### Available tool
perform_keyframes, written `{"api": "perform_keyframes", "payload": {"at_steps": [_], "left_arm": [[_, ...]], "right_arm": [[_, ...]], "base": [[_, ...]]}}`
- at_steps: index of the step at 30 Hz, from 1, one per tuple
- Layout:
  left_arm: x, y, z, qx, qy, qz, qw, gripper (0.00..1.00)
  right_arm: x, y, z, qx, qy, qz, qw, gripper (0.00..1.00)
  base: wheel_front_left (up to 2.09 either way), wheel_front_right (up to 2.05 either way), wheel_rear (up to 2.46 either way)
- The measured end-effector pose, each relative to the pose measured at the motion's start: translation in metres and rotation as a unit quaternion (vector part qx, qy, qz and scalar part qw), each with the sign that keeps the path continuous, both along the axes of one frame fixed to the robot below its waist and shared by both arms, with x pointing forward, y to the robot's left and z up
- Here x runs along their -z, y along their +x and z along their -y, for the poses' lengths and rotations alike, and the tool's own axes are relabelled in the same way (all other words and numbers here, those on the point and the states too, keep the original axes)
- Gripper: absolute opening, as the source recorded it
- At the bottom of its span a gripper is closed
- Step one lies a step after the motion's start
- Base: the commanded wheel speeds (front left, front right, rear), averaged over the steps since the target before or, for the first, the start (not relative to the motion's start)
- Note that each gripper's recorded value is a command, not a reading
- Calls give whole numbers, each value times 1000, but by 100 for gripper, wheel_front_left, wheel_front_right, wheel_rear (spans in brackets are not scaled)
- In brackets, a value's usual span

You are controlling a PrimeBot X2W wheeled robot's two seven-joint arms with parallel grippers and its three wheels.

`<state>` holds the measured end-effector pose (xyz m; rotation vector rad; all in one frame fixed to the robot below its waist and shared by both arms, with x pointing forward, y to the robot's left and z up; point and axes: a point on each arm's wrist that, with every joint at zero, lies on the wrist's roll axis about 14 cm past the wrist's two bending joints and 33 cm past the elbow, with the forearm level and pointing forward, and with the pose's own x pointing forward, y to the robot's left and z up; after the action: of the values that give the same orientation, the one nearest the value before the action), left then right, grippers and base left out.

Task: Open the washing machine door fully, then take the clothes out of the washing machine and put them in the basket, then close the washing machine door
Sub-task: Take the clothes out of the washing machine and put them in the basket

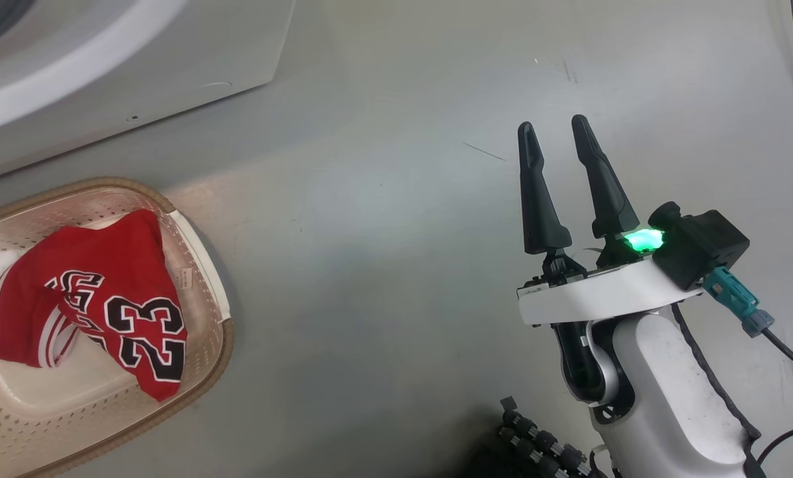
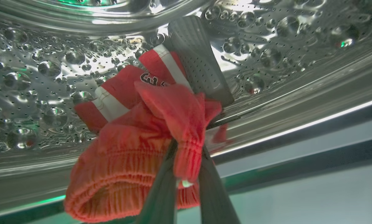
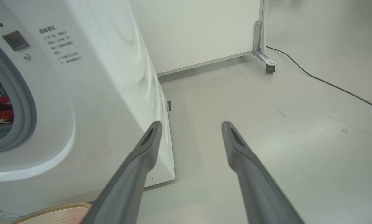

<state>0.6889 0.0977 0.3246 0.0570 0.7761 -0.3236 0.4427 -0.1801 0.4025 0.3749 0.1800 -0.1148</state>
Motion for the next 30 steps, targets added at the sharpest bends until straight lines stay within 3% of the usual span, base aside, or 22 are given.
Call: {"api": "perform_keyframes", "payload": {"at_steps": [16,30], "left_arm": [[-63,4,-2,-26,-67,136,988,0],[-103,-43,-18,-96,-154,236,955,0]], "right_arm": [[-11,4,-15,-30,-11,19,999,100],[-27,0,-25,-49,-27,41,998,100]], "base": [[0,0,0],[0,0,0]]}}
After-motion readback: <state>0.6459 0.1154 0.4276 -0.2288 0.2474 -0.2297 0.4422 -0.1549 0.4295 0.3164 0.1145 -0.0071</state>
